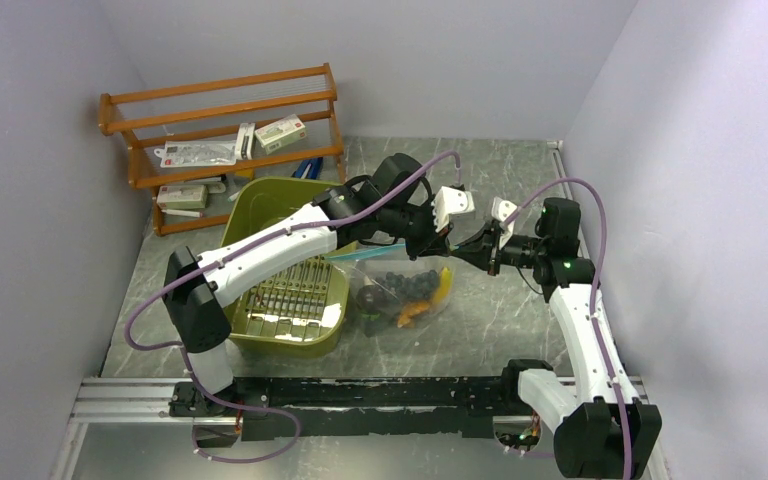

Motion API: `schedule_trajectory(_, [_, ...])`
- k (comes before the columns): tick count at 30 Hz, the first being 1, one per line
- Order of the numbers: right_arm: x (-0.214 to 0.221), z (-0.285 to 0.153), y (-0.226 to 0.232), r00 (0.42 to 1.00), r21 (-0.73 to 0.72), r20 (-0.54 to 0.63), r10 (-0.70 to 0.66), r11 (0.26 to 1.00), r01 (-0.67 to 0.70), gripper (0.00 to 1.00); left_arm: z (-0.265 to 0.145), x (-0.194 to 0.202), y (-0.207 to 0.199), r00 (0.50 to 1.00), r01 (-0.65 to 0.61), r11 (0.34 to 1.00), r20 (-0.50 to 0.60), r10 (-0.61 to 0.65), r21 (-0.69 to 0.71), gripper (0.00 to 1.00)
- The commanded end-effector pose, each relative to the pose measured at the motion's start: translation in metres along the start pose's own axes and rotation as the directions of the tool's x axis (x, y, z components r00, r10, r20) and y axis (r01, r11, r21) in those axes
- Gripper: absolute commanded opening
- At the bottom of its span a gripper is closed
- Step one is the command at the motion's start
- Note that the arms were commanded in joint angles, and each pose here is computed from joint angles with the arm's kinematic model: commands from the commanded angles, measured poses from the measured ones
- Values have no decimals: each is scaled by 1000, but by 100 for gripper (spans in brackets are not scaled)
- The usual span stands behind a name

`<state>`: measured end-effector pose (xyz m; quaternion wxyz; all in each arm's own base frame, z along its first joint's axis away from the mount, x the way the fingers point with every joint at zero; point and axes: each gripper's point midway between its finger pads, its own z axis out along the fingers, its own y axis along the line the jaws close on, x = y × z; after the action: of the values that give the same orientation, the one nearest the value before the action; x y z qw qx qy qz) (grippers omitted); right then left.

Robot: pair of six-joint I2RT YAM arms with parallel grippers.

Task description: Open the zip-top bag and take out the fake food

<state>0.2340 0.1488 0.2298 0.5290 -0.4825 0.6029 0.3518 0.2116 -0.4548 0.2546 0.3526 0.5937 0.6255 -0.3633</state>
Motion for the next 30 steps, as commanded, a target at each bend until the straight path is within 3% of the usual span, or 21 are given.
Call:
schedule_trajectory(1, [-13, -1, 0, 998, -3, 27, -53, 999, 53, 0, -3, -1, 0, 1000, -6, 1000, -8, 6, 8, 7])
schedule_trajectory(10, [-8, -2, -12, 1000, 69, 6, -12, 998, 12, 0, -13, 30, 21, 995, 17, 988, -96, -32, -157, 7])
schedule_trajectory(15, [-11, -2, -13, 1000, 73, 18, -8, 997, 6, 0, -16, 40, 21, 990, 25, 986, -135, -47, -163, 7])
schedule_trajectory(18, [-10, -1, -5, 1000, 31, 19, -13, 999, 12, 0, -15, 31, 18, 995, 25, 990, -97, -39, -142, 7])
schedule_trajectory(22, [-14, -3, 9, 999, -33, 23, -49, 998, 50, 27, -11, 13, 10, 999, 21, 997, -46, -25, -80, 7])
schedule_trajectory(30, [-10, -4, 4, 999, 11, 0, -50, 999, 50, 35, -9, 5, 2, 999, 17, 1000, -38, -18, -17, 7])
